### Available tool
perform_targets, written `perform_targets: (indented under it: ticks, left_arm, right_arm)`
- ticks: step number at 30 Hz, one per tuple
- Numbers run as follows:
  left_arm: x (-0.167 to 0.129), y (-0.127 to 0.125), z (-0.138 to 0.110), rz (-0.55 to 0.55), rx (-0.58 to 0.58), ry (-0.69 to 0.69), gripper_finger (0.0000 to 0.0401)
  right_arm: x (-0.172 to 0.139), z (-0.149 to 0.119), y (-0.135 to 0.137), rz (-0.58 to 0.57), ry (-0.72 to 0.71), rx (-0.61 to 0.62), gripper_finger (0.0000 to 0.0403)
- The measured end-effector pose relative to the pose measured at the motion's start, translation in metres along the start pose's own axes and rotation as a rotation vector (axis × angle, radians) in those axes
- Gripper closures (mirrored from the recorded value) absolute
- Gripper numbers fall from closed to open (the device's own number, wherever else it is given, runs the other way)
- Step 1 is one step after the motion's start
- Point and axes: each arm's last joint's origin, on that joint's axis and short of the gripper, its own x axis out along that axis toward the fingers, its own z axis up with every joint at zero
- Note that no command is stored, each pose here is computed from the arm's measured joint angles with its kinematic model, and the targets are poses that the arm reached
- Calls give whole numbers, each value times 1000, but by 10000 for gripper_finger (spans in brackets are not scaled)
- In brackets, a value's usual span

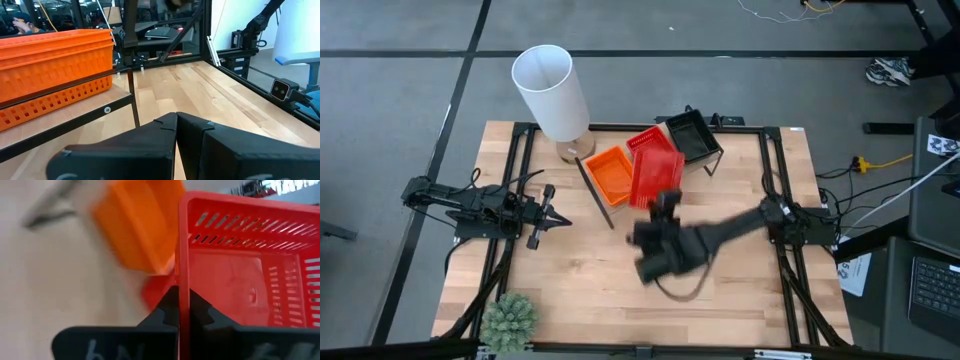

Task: Stack baskets on shelf by color
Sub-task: Stack the red basket on top of the other stacked red baskets on the shelf

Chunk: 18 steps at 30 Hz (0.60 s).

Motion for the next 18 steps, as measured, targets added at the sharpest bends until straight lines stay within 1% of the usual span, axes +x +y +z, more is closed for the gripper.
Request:
perform_targets:
  ticks: [2,5,7,9,12,16,17,18]
  left_arm:
    - [0,0,0,0,0,0,401]
    - [0,0,0,0,0,0,401]
    - [0,0,0,1,0,0,401]
    - [0,0,0,1,0,0,401]
    - [0,0,0,1,1,0,401]
    - [0,0,0,1,0,0,401]
    - [0,0,0,1,0,0,401]
    - [0,0,0,1,0,0,401]
  right_arm:
    - [19,-1,-23,-11,45,-29,403]
    - [52,-6,-60,19,131,-93,403]
    - [75,-14,-87,58,192,-99,403]
    - [94,-25,-116,92,242,-74,403]
    - [117,-44,-152,212,289,-51,403]
    - [139,-67,-187,413,284,-19,403]
    - [142,-72,-194,447,275,-24,403]
    - [145,-79,-203,452,275,-24,403]
